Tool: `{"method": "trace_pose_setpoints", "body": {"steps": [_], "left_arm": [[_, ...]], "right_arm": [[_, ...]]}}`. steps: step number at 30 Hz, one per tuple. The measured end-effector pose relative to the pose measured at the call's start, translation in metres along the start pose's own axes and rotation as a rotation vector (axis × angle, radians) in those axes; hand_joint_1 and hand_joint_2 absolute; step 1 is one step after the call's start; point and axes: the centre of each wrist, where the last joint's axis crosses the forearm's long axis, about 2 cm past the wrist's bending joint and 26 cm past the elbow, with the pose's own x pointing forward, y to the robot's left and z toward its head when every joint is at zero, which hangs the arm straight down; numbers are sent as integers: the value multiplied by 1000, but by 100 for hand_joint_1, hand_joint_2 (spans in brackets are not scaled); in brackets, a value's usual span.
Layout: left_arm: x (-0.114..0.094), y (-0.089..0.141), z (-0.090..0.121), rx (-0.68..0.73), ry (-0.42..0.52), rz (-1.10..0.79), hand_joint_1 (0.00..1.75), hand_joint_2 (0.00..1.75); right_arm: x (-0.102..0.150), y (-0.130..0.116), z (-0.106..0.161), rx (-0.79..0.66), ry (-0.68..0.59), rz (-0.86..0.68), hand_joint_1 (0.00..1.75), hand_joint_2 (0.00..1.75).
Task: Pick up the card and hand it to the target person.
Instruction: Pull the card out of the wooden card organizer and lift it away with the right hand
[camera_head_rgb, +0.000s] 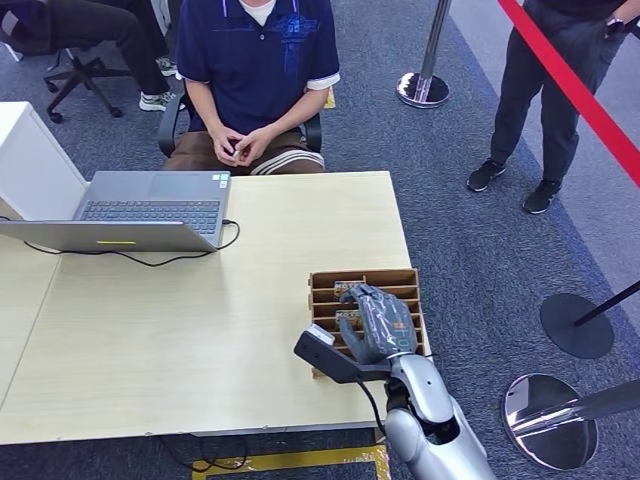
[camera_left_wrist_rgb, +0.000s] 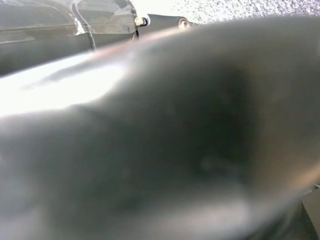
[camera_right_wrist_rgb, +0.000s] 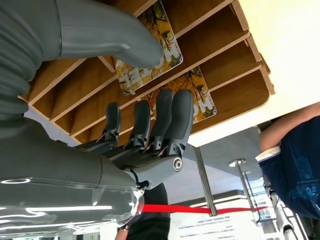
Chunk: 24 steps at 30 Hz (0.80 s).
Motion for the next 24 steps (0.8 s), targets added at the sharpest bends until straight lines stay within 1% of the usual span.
{"method": "trace_pose_setpoints", "body": {"steps": [12,17,24], "left_arm": [[0,0,0,0,1,-2,0,0],[0,0,0,0,1,-2,0,0],[0,0,0,0,1,-6,0,0]], "right_arm": [[-1,3,3,17,15,1,96,175],[-1,3,3,19,16,1,107,175],[-1,3,4,19,15,1,108,175]]}}
